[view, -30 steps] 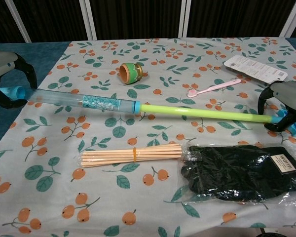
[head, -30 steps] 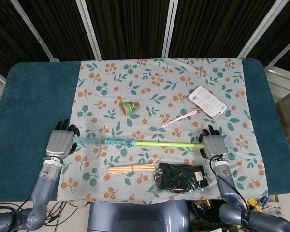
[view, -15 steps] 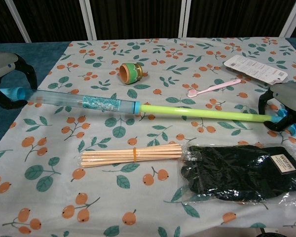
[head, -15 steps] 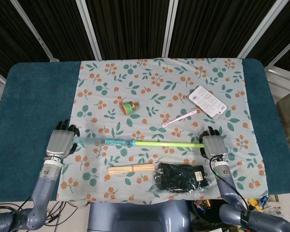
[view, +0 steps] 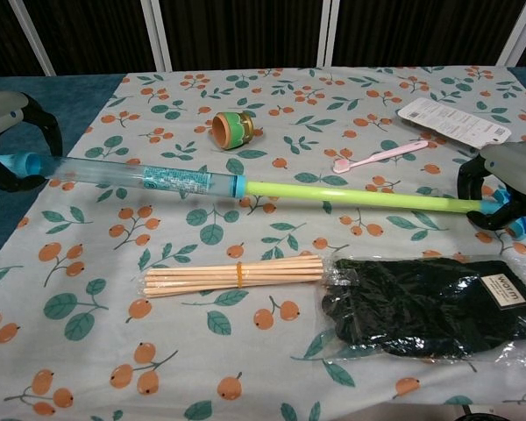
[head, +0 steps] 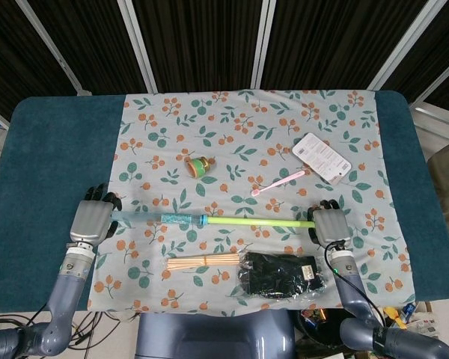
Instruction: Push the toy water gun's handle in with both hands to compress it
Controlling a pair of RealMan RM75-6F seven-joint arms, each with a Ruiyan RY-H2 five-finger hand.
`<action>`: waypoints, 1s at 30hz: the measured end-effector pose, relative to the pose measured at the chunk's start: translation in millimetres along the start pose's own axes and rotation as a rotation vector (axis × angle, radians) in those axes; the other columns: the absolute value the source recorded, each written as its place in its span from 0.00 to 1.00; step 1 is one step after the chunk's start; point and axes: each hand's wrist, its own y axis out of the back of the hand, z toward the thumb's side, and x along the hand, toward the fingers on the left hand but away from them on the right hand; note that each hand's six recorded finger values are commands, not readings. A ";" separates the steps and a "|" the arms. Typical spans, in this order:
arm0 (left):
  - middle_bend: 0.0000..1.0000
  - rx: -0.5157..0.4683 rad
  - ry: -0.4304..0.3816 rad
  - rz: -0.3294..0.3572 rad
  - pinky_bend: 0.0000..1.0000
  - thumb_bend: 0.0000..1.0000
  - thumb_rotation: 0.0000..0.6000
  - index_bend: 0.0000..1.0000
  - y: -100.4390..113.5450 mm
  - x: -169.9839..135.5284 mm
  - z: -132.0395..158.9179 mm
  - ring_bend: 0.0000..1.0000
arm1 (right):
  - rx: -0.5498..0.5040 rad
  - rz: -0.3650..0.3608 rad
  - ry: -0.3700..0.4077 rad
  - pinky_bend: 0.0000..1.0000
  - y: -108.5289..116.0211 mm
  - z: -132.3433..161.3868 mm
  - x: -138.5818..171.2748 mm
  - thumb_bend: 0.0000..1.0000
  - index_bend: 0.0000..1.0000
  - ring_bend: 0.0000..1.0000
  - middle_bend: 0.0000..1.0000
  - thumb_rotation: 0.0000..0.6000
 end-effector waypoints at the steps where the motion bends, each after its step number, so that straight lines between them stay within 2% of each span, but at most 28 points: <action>1: 0.32 0.000 -0.001 0.000 0.14 0.43 1.00 0.59 0.2 -0.2 0.2 0.08 | 0.000 -0.001 0.001 0.15 0.5 0.4 0.1 0.42 0.69 0.22 0.56 1.00; 12: 0.32 -0.020 -0.007 -0.001 0.14 0.43 1.00 0.59 0.4 -1.6 5.8 0.09 | -0.010 -0.038 0.040 0.19 7.1 14.4 1.0 0.45 0.75 0.26 0.60 1.00; 30: 0.32 -0.048 -0.034 -0.009 0.14 0.43 1.00 0.59 -0.7 0.3 24.1 0.09 | -0.025 -0.067 0.095 0.19 15.9 40.3 3.8 0.45 0.76 0.26 0.61 1.00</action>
